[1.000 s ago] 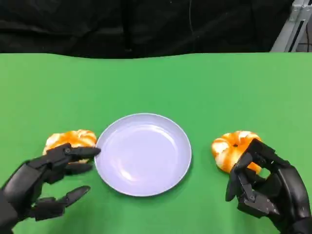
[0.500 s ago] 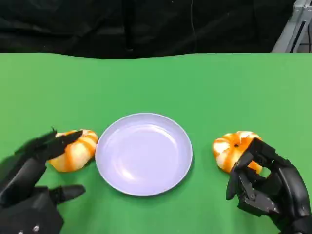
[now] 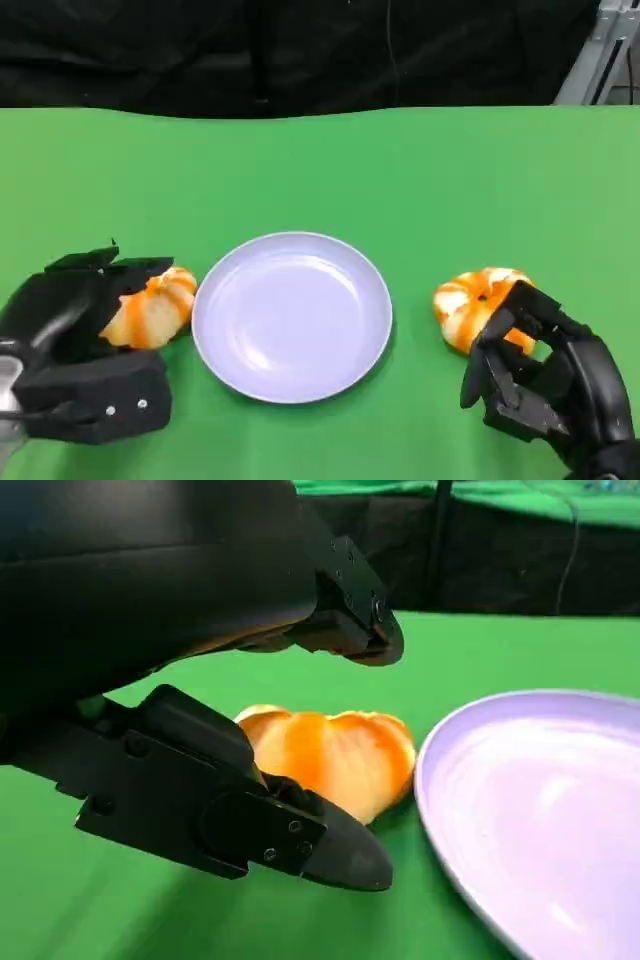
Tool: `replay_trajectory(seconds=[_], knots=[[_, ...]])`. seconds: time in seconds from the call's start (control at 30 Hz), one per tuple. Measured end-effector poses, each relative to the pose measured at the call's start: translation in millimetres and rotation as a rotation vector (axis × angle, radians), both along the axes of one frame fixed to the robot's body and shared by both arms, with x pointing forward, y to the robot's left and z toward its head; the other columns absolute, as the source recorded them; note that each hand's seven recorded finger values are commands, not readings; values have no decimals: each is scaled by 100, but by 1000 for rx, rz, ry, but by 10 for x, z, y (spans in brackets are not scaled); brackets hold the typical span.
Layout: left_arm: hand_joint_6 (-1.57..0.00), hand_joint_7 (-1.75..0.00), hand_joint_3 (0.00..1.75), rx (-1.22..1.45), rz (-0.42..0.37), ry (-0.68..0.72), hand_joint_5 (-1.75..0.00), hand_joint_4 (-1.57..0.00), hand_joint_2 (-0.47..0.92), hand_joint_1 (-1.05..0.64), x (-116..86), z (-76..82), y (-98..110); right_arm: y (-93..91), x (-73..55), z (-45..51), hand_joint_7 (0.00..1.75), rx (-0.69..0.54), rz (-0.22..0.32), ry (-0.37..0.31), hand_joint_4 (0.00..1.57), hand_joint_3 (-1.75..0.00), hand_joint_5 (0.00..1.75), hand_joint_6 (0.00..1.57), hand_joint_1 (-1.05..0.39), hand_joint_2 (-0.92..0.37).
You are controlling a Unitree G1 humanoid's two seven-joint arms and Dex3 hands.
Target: Grasp the bread from the table and place it into the plate.
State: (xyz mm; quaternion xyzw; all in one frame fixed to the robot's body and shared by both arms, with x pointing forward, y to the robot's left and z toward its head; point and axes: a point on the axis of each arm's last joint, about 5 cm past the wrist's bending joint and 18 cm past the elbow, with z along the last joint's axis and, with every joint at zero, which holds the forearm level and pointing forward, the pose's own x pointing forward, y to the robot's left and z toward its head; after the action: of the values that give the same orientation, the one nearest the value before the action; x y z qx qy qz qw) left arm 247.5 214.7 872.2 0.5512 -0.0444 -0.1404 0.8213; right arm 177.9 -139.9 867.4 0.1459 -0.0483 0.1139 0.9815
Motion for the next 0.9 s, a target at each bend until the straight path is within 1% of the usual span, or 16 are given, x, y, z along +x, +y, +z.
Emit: replay_trajectory(seconds=[0.1, 0.3, 0.37, 0.47, 0.57, 0.67, 0.8, 0.83, 0.87, 0.9], knots=[[-46, -1, 4, 18, -2, 17, -5, -27, 92, -79, 54, -45, -19, 2, 0, 0, 175, 0, 1, 3, 83, -116, 175, 61, -11, -58], [-46, -1, 9, 85, 0, 69, -4, -30, 92, -81, 119, -158, -55, 7, -5, 3, 175, 0, 1, 11, 82, -115, 175, 60, -11, -58], [-46, -1, 9, 94, 0, 74, -4, -30, 92, -81, 147, -174, -78, 6, -5, 3, 175, 0, 2, 10, 82, -115, 175, 60, -11, -59], [-45, 0, 14, 104, 8, 81, -2, -30, 92, -84, 175, -200, -85, 5, -5, 3, 175, -1, 5, 9, 83, -115, 175, 60, -11, -59], [-47, -1, 14, 115, 13, 87, -3, -32, 92, -83, 197, -221, -97, 5, -6, 2, 175, 0, 4, 9, 83, -115, 175, 61, -11, -58], [-49, -2, 14, 109, 14, 94, -4, -36, 92, -75, 210, -233, -113, 5, -6, 2, 175, 0, 5, 9, 83, -115, 175, 60, -12, -58], [-56, -3, 12, 107, 14, 94, -6, -47, 92, -46, 210, -254, -128, 4, -6, 2, 175, 0, 5, 9, 83, -115, 175, 61, -12, -58], [-59, -3, 14, 106, 12, 91, -6, -51, 92, -40, 210, -257, -133, 4, -7, 2, 175, 0, 5, 9, 83, -115, 175, 60, -12, -58], [-59, -3, 14, 108, 10, 90, -6, -52, 92, -37, 212, -256, -136, 4, -7, 2, 175, 0, 6, 9, 83, -115, 175, 60, -12, -58], [-63, -4, 20, 109, 9, 89, -7, -58, 92, -31, 215, -253, -138, 4, -7, 1, 175, 0, 6, 9, 83, -115, 175, 60, -12, -58]])
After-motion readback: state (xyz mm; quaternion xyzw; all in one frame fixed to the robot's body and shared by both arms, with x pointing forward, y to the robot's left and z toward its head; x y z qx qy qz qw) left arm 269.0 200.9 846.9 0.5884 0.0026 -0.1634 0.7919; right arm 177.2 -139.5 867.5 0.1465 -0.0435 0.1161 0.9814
